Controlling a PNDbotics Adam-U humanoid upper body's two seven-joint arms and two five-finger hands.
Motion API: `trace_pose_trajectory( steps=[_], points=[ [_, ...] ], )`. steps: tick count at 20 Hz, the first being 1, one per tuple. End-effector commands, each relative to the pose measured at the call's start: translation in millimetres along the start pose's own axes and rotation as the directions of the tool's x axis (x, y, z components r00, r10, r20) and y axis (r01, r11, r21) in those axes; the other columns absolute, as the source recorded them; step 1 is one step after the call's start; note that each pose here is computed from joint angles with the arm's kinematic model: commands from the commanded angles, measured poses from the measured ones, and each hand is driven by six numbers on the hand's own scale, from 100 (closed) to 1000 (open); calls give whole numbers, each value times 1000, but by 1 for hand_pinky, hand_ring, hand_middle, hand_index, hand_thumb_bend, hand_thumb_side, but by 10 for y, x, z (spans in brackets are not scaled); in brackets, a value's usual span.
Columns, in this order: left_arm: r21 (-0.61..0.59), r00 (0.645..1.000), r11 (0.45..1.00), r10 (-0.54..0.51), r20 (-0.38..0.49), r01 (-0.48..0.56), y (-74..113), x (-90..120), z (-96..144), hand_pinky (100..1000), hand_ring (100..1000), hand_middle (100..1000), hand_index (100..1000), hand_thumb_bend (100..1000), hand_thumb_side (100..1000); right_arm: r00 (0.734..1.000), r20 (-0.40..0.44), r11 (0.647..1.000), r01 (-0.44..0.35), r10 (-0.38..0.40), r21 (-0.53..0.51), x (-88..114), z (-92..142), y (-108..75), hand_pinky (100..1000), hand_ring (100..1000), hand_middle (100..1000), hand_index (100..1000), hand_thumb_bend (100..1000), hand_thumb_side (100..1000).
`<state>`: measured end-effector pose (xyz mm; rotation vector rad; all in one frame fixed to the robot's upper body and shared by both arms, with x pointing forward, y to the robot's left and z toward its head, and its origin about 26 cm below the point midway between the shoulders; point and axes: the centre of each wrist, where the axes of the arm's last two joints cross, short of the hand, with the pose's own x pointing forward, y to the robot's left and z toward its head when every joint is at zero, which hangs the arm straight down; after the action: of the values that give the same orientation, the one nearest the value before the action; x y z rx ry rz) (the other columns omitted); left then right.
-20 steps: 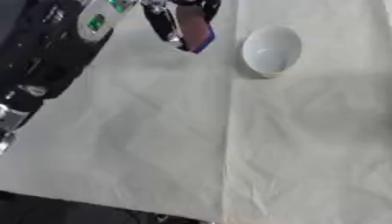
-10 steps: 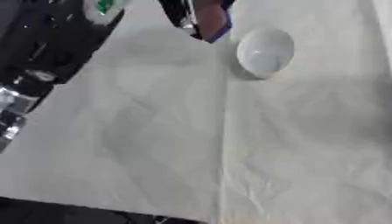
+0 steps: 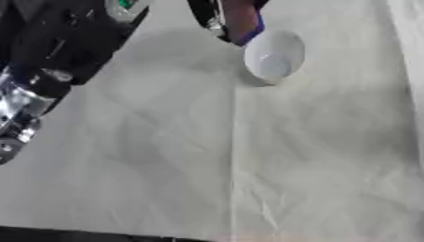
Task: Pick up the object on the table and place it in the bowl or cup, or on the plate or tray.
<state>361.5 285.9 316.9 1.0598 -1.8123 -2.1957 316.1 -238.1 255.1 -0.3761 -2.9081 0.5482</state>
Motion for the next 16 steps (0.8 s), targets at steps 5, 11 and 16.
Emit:
trace_pose_trajectory(
  steps=[5,11,16],
  points=[
    [-51,998,997,-55,-32,54,37,-72,87,331,458,449,514,607,100,998,61,999,33,-32,-15,56,-135,43,177,328,464,704,100,596],
    [-73,996,994,-79,-37,76,9,-86,98,331,458,447,514,613,100,995,81,998,53,-52,-16,71,-181,75,174,325,463,705,100,595],
    [-84,994,992,-102,-42,98,19,-100,106,332,458,447,514,618,100,994,86,998,62,-60,-16,72,-189,75,171,323,461,706,100,594]
  ],
)
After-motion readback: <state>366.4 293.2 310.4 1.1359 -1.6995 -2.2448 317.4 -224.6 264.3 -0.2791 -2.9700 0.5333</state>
